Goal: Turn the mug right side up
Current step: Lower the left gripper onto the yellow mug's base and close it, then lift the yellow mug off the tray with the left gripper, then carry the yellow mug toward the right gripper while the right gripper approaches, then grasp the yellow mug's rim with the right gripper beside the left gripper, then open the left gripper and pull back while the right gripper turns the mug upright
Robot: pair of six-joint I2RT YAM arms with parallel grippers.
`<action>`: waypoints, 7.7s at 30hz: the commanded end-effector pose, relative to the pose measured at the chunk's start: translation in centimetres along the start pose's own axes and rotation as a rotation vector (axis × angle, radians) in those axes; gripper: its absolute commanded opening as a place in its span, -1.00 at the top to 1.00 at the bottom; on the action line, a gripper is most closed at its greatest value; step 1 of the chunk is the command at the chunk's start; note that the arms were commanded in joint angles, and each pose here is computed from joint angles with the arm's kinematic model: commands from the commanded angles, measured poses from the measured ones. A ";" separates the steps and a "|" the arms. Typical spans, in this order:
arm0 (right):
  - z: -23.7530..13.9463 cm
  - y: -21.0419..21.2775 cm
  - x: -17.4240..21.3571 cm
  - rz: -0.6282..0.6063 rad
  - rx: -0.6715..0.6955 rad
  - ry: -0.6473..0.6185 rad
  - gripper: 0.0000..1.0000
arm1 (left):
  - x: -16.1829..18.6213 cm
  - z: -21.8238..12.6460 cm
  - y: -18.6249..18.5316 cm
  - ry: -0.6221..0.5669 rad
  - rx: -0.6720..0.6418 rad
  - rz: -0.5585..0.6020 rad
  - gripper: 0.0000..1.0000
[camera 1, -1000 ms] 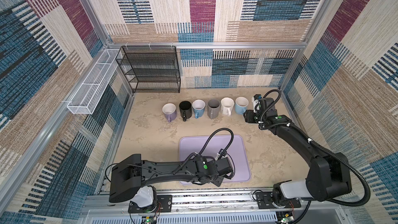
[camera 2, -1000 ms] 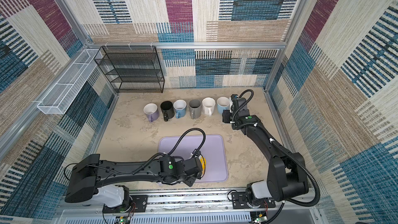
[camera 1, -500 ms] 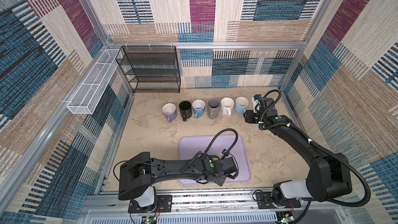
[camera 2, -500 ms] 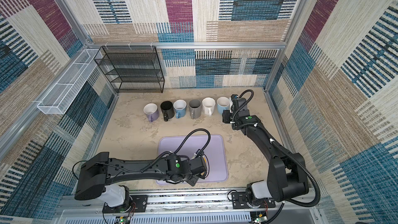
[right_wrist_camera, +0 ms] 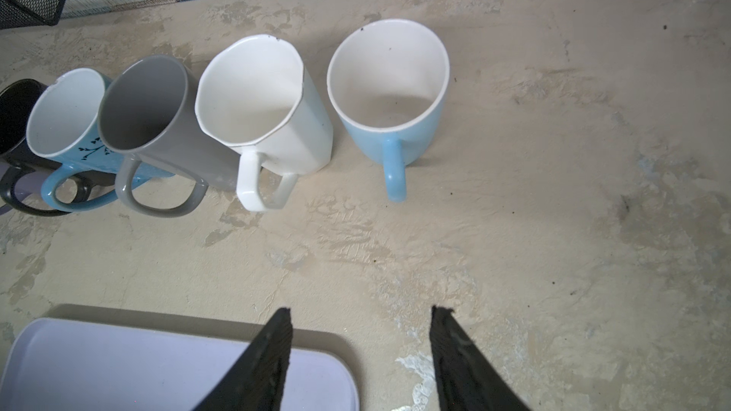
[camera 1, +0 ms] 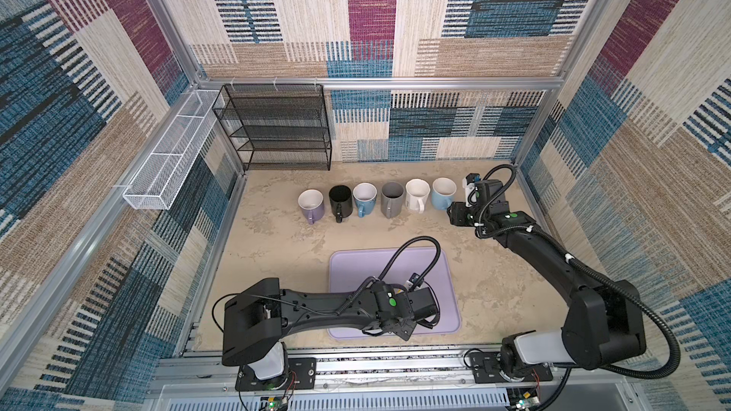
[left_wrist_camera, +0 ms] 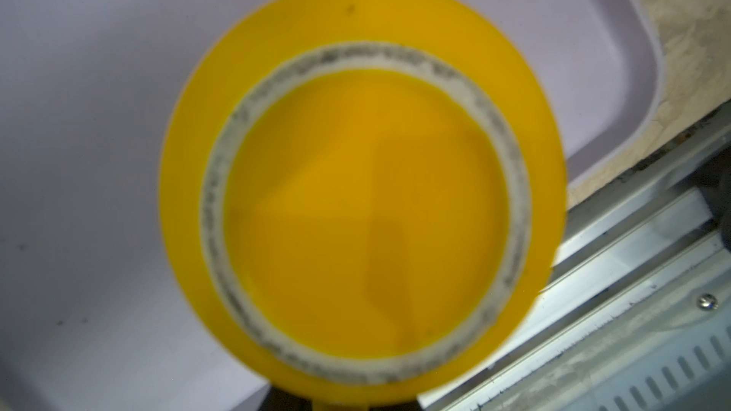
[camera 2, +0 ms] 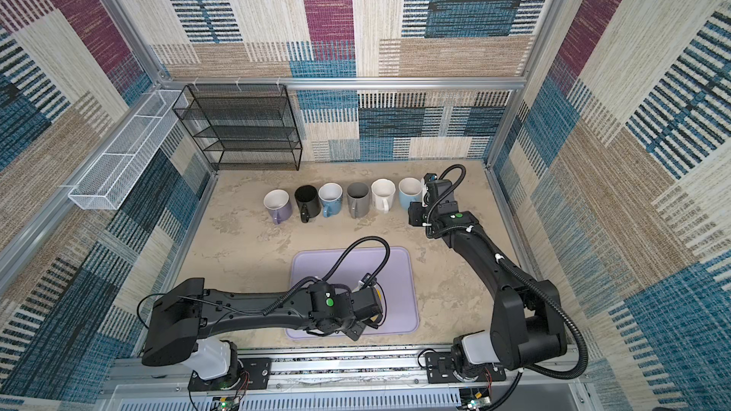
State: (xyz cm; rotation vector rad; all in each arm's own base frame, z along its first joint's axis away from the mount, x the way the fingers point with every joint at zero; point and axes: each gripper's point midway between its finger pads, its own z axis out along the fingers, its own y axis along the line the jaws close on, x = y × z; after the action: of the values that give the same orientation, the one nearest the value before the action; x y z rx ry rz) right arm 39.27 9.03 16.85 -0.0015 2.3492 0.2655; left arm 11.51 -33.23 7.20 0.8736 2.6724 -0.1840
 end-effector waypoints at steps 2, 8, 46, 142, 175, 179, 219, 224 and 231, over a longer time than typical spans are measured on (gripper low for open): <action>-0.1 0.1 -0.7 -0.003 -0.001 -0.019 -0.17 | -0.1 -0.1 0.3 0.003 -0.020 0.026 0.80; -0.3 0.0 -0.7 -0.005 0.004 -0.024 -0.17 | -0.6 -0.2 0.6 -0.004 -0.017 0.028 1.00; 1.2 2.2 2.2 0.060 -0.163 0.007 -0.12 | -14.0 -5.4 11.6 -0.349 0.500 -0.356 1.00; -16.6 26.6 -2.8 -0.070 -1.347 -0.355 0.60 | -18.1 -23.4 13.6 -1.068 1.033 -0.151 1.00; -16.0 25.9 -2.7 -0.066 -1.253 -0.361 1.00 | -17.7 -22.0 14.3 -1.016 0.912 -0.196 0.20; -14.7 25.4 -3.1 -0.048 -1.174 -0.361 1.00 | -17.5 -20.8 14.6 -0.979 0.883 -0.228 0.18; -7.2 11.3 -7.6 -0.011 -0.264 -0.338 1.00 | -16.2 -14.8 16.5 -0.670 0.209 -0.215 0.31; -6.5 7.5 -7.8 -0.016 -0.108 -0.323 1.00 | -16.3 -14.5 14.6 -0.653 0.234 -0.133 0.31; -5.9 3.6 -8.4 -0.022 0.031 -0.304 1.00 | -16.2 -14.3 13.9 -0.643 0.233 -0.095 0.31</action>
State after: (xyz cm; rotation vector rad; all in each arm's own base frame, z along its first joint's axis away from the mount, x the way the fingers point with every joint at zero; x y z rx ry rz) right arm 39.80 12.09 25.72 0.0130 2.1130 0.2768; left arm 28.29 -27.82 25.44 0.5757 2.1314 -0.7105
